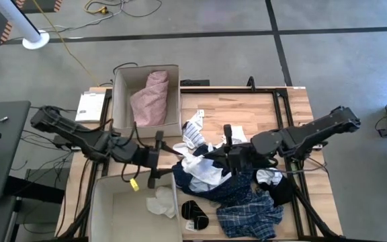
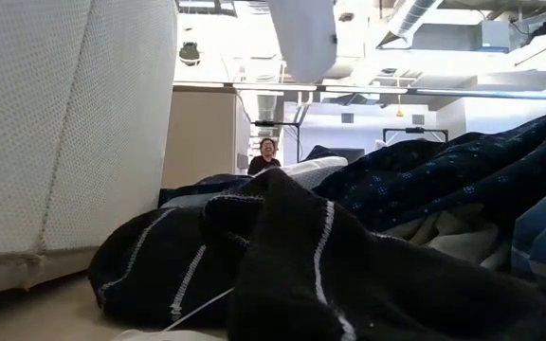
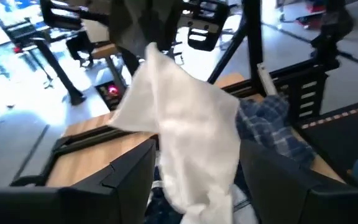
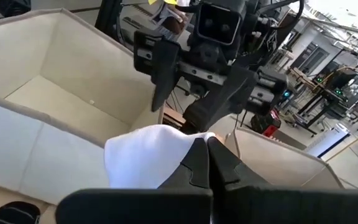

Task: Sort clothes
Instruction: Put the white sock into the bottom light brown laundry organizer

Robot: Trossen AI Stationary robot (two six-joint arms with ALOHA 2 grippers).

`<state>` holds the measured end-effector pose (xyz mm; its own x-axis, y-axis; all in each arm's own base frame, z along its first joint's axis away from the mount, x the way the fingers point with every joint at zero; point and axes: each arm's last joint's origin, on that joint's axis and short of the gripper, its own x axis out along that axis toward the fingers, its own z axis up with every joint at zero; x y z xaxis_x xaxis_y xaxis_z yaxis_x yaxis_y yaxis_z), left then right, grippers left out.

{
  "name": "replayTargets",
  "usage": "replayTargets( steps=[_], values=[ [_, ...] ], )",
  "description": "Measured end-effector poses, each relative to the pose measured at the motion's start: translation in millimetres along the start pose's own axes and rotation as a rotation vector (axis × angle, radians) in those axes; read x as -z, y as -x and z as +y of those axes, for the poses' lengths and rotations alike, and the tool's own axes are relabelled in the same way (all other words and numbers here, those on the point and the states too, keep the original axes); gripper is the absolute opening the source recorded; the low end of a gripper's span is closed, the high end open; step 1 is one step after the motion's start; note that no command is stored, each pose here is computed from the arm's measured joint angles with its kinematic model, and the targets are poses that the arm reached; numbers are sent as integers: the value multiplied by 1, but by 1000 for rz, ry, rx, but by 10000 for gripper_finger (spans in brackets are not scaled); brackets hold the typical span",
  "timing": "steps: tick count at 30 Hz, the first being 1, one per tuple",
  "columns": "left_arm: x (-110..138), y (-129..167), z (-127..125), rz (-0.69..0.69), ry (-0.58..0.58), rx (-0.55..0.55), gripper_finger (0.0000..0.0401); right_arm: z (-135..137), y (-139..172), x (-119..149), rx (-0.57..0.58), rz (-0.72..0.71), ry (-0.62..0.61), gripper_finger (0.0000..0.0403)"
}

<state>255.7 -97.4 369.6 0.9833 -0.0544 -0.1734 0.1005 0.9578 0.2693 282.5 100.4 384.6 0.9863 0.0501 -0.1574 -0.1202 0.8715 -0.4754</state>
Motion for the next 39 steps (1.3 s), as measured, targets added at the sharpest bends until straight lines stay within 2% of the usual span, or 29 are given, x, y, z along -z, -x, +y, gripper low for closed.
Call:
replayTargets(
  steps=[8, 15, 20, 24, 30, 39],
  values=[
    [0, -22, 0, -74, 44, -22, 229, -2, -1, 0, 7, -10, 23, 0],
    [11, -45, 5, -68, 93, -63, 230, 0, 0, -2, 1, -14, 27, 0],
    [18, -55, 6, -44, 70, -78, 220, 1, 0, -1, -3, -11, 27, 0],
    [18, -58, 5, -66, 40, -60, 165, 3, 1, -2, -7, -17, 26, 0],
    [13, -59, 6, -130, 1, -18, 21, 3, 1, -2, -8, -16, 20, 0],
    [7, -55, 4, -135, -57, -1, 4, 5, 1, 0, -26, 10, -21, 0]
  ],
)
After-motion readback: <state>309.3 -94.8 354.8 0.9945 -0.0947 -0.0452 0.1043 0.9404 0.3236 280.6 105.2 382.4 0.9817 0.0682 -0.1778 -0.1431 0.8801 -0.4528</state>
